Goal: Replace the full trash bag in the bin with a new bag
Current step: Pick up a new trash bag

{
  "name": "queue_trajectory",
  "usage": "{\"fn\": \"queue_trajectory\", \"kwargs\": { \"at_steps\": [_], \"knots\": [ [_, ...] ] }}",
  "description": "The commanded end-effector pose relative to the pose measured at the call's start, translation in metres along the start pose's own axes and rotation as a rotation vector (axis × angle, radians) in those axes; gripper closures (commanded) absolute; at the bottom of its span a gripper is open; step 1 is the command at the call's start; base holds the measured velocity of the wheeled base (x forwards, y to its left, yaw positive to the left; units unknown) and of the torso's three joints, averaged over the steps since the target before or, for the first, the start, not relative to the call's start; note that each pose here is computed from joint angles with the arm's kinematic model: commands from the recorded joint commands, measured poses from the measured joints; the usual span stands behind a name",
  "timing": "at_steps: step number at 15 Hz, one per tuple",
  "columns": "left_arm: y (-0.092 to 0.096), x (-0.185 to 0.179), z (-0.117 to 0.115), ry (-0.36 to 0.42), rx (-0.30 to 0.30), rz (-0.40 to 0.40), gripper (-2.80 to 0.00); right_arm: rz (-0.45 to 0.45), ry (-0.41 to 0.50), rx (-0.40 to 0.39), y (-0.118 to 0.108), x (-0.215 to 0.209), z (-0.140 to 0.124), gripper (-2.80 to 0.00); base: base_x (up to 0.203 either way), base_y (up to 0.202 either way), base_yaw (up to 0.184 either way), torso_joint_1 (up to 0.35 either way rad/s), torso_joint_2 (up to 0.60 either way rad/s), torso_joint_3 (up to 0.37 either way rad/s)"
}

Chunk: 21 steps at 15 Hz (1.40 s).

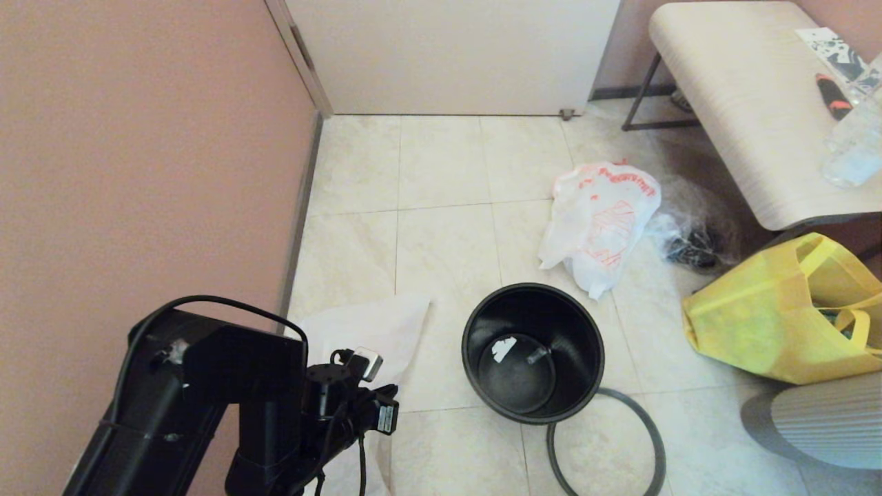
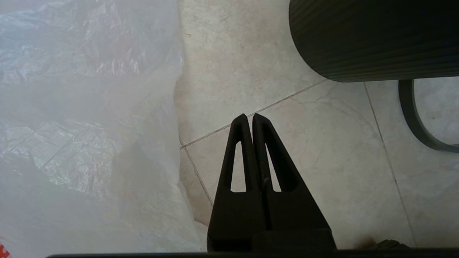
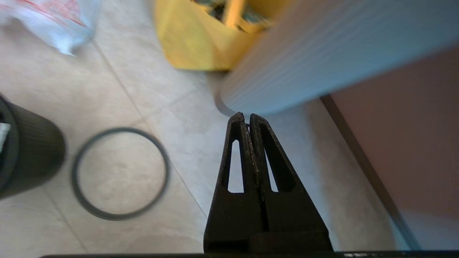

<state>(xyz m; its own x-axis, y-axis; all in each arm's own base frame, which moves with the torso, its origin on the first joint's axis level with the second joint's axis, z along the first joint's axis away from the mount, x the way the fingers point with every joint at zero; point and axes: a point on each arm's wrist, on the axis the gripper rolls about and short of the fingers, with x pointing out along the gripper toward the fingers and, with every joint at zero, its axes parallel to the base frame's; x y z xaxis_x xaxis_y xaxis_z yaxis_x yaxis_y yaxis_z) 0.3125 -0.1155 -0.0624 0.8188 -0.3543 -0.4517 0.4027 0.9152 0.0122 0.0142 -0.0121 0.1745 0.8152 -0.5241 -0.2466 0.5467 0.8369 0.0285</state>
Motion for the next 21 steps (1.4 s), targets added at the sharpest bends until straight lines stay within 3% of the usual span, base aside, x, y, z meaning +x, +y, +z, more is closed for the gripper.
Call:
{"fn": "queue_trajectory", "kwargs": {
  "at_steps": [1, 4, 7, 10, 12, 16, 18, 21],
  "knots": [
    [0.000, 0.000, 0.002, -0.011, 0.000, 0.001, 0.00, -0.026, -0.050, 0.046, -0.013, -0.011, -0.022, 0.00, 0.000, 0.000, 0.000, 0.000, 0.00, 0.000],
    [0.000, 0.000, 0.001, -0.009, 0.002, -0.001, 0.00, 0.011, -0.097, 0.075, -0.023, -0.023, -0.043, 0.00, 0.000, 0.000, 0.000, 0.000, 0.00, 0.000],
    [0.000, 0.000, 0.001, -0.010, 0.002, -0.001, 0.00, 0.298, -0.136, 0.082, -0.024, -0.031, -0.062, 0.00, 0.000, 0.000, 0.000, 0.000, 0.00, 0.000],
    [0.000, 0.000, 0.002, -0.013, 0.002, -0.001, 0.00, 0.390, -0.212, -0.066, -0.019, -0.018, -0.093, 0.00, 0.000, 0.000, 0.000, 0.000, 0.00, 0.000],
    [0.000, 0.000, 0.002, -0.013, 0.001, 0.000, 0.00, 0.494, -0.304, -0.127, -0.016, -0.017, -0.093, 0.00, 0.000, 0.000, 0.000, 0.000, 0.00, 0.000],
    [0.000, 0.001, 0.003, -0.019, 0.002, 0.001, 0.00, 0.714, -0.326, -0.229, -0.012, -0.021, -0.093, 0.00, 0.000, 0.000, 0.000, 0.000, 0.00, 0.000],
    [0.001, 0.002, 0.004, -0.023, 0.003, 0.008, 0.00, 0.710, -0.282, -0.202, -0.012, -0.021, -0.094, 0.00, 0.000, 0.000, 0.000, 0.000, 0.00, 0.000],
    [0.002, 0.002, 0.008, -0.021, 0.005, 0.038, 0.00, 0.634, -0.233, -0.142, -0.014, -0.019, -0.097, 0.00, 0.000, 0.000, 0.000, 0.000, 0.00, 0.000]
  ]
}}
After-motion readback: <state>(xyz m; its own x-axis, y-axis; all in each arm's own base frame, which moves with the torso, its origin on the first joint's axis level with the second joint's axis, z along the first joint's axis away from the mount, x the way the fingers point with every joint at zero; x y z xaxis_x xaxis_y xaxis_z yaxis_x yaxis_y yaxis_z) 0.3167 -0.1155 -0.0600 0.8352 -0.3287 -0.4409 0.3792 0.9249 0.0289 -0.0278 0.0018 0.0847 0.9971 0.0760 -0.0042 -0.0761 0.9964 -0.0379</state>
